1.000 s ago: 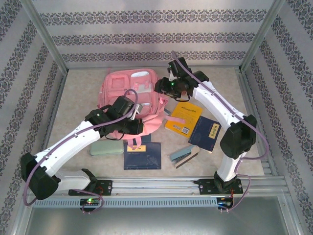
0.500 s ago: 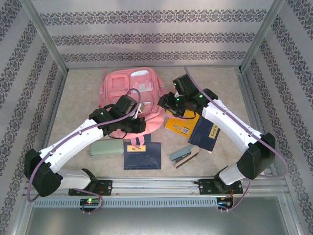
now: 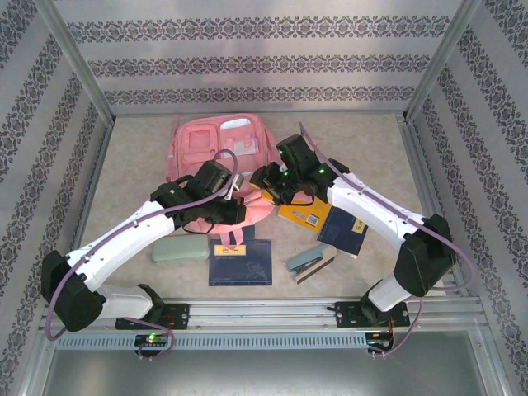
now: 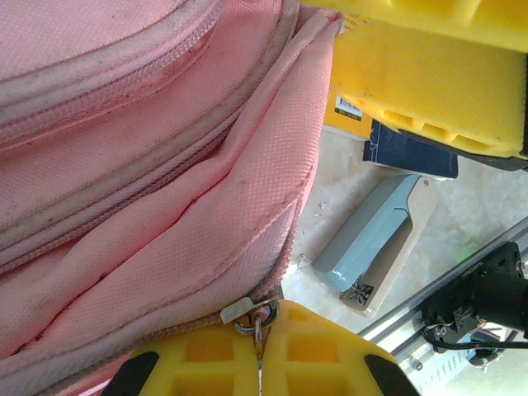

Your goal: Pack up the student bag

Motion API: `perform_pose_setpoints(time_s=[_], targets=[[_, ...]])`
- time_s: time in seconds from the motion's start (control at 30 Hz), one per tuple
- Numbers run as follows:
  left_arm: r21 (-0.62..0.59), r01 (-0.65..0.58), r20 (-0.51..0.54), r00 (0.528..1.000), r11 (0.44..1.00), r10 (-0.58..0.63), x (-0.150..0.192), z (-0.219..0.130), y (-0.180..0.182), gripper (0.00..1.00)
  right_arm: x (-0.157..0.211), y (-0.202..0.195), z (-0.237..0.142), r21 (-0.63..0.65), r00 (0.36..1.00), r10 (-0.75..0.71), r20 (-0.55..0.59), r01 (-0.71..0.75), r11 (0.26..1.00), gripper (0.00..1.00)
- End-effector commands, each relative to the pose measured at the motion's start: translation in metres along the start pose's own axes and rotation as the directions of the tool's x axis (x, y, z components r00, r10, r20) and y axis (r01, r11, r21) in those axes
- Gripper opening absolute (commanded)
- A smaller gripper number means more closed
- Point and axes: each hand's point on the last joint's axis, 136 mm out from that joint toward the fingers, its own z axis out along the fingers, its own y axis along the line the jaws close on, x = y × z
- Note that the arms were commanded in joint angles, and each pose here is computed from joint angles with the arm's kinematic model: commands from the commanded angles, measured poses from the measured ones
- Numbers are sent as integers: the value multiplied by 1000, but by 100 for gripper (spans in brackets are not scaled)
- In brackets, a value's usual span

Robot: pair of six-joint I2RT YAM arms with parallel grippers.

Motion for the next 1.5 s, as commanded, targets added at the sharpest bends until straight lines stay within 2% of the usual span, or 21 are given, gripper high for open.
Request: perform_pose_setpoints(time_s=[0.0,0.2,0.4,0.7,1.1,1.2,1.33,1.4,1.47], targets=[[48,-30,83,996,998,26,-15,-7,-13,0,7,5,11,-13,1000,0,-14,0,1000,49],[39,-32,85,996,999,29,-16,-6,-12,0,8,-3,20,3,1000,13,-23,-13,1000,47],[21,-36,86,996,999,34,-16,-6,-8,0,8,-8,8,11,1000,11,10,-11,1000,47],[3,-45,66,997,999,45,-12,-3,-5,0,17,-15,3,1,999,43,-3,-43,999,48],[42,-43,65,997,998,40,-13,-1,-12,0,14,9,25,-67,999,34,-38,-36,997,48],[45,-46,69,997,998,43,-14,-3,-13,0,11,4,31,-44,999,32,-26,-33,998,39],[40,-50,68,997,998,47,-13,-3,-11,0,-1,-10,23,30,998,5,67,-7,1000,11],[35,-50,69,997,998,47,-12,-4,-10,0,-7,-13,17,40,995,3,101,-7,999,2],[24,-52,67,996,998,50,-10,-4,-7,0,-12,-15,13,38,993,9,115,-13,999,0]])
